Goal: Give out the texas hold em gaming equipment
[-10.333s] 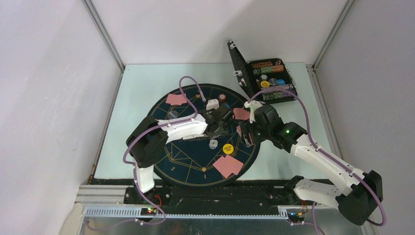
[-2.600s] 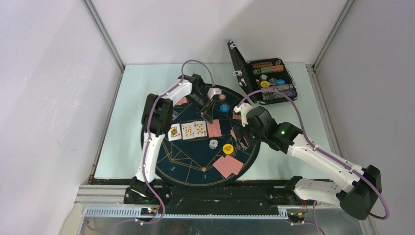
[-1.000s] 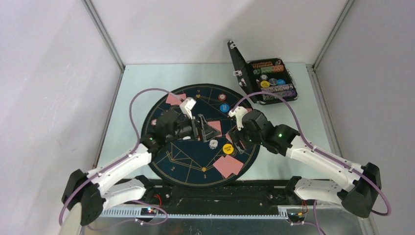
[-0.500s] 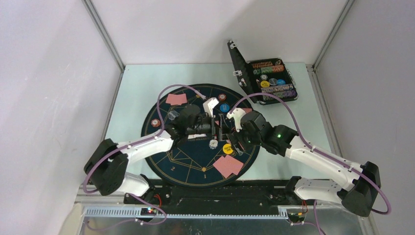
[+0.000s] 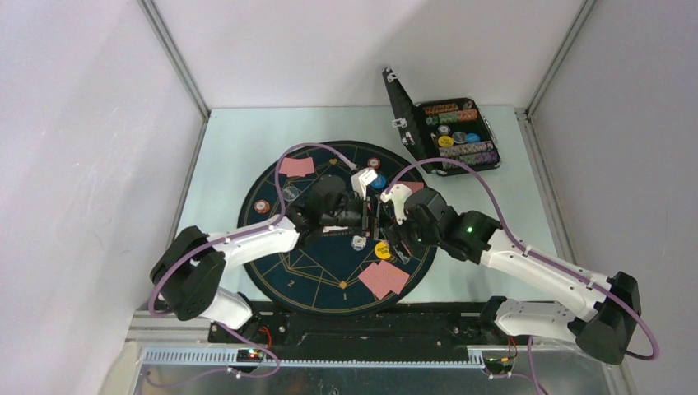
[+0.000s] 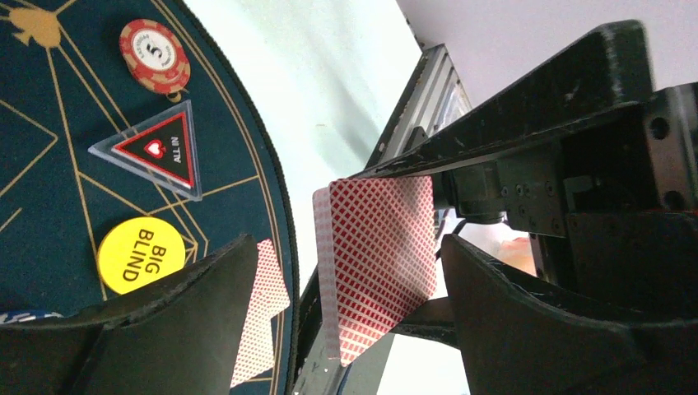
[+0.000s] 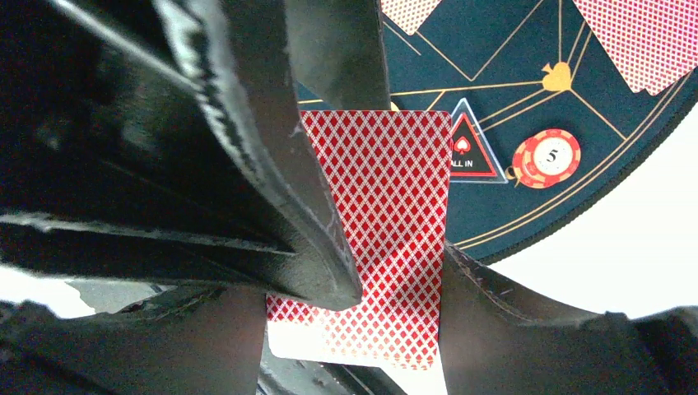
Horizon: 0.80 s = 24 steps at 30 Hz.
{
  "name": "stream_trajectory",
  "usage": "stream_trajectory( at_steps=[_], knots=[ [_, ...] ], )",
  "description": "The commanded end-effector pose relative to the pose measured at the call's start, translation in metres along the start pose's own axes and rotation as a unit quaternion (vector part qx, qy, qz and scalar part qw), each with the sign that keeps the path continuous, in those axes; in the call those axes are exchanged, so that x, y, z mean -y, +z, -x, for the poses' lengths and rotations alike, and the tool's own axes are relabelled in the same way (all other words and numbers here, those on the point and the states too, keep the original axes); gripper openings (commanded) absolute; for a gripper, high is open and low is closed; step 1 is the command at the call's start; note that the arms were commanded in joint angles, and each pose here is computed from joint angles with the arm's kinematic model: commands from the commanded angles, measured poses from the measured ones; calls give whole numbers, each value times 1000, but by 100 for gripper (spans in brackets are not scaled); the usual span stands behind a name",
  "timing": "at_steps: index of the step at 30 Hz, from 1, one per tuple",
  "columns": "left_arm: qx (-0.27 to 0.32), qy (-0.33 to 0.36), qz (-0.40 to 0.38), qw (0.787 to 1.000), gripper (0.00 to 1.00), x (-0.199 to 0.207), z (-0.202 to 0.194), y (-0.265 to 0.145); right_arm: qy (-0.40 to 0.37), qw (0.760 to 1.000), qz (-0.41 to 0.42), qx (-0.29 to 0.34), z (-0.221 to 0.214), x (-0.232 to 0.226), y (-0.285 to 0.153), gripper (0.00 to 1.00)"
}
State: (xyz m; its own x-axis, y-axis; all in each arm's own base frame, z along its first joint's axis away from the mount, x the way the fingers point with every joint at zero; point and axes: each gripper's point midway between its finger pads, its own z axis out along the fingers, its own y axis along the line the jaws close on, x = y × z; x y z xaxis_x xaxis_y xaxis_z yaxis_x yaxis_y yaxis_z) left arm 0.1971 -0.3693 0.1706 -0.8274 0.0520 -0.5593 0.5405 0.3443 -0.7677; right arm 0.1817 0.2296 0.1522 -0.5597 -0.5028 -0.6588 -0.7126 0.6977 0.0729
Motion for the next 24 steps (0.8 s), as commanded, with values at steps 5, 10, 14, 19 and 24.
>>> stream_trajectory(
  at_steps=[5, 10, 14, 19, 24],
  knots=[
    [-29, 26, 26, 999, 78, -5, -8, 4, -3, 998, 4, 62, 29, -3, -11, 0],
    [-33, 29, 68, 997, 63, -17, -6, 0, -1, 998, 2, 65, 29, -1, -14, 0],
    [-25, 36, 74, 996, 60, -17, 0, -5, 0, 998, 1, 65, 28, -1, -15, 0],
    [-9, 34, 96, 995, 57, -25, 7, -20, 1, 998, -1, 66, 28, -1, -16, 0],
    [-2, 35, 104, 994, 52, -28, 10, -27, 0, 998, -1, 66, 29, -1, -15, 0]
  ],
)
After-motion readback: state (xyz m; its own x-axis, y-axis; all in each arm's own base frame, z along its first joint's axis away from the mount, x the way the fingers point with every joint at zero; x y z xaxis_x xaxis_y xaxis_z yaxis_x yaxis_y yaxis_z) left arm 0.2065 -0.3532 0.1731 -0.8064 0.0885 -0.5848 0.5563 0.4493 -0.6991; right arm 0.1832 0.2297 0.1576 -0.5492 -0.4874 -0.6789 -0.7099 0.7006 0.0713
